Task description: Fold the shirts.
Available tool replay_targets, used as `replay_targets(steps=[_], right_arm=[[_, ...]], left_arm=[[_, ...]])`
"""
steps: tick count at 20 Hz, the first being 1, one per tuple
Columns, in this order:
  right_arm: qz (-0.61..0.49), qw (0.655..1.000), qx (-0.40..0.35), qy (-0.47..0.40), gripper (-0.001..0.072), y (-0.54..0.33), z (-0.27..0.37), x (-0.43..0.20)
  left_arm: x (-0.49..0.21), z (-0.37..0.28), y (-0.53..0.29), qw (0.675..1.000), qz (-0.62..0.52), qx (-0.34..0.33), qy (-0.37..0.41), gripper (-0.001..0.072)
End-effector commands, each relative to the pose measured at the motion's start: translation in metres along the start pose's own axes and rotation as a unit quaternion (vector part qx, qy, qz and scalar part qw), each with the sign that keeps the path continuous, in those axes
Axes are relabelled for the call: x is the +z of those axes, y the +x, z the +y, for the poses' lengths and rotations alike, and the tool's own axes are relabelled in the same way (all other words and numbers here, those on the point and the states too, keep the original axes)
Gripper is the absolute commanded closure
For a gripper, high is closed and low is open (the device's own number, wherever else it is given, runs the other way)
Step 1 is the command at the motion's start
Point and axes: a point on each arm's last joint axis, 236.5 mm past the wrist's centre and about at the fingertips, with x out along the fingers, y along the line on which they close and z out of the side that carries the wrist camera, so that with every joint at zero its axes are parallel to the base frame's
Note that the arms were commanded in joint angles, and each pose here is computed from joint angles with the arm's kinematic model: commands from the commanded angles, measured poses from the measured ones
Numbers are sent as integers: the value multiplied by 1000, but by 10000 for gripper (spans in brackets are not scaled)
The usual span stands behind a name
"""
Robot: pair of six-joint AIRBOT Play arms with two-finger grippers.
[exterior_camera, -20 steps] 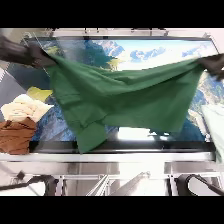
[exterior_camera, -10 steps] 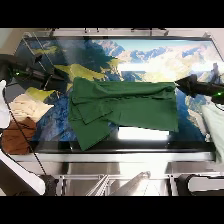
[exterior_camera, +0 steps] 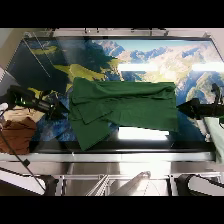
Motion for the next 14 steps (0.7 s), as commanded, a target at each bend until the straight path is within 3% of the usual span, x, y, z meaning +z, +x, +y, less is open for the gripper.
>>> replay_targets(steps=[1,4,6,9,10,12,13,14], right_arm=[[-1,1000,2,-11,424,-4,7,-12],[-5,1000,8,-19,424,-9,16,-12],[-7,1000,8,-21,424,-10,17,-12],[-2,1000,1,-9,407,-10,14,-14],[5,1000,-15,3,406,-11,5,-18],[21,997,-67,40,376,-19,-24,-28],[27,992,-99,68,254,-26,-43,-34],[32,985,-133,101,252,-36,-62,-40]], left_arm=[[-8,39,23,997,-52,52,-38,283],[4,44,31,993,-88,78,-31,283],[8,39,42,992,-92,88,-17,364],[19,24,51,990,-101,102,17,390],[21,23,51,988,-99,112,29,676],[22,20,46,987,-95,119,44,683],[20,22,44,987,-90,122,46,683],[17,24,41,988,-83,125,46,683]])
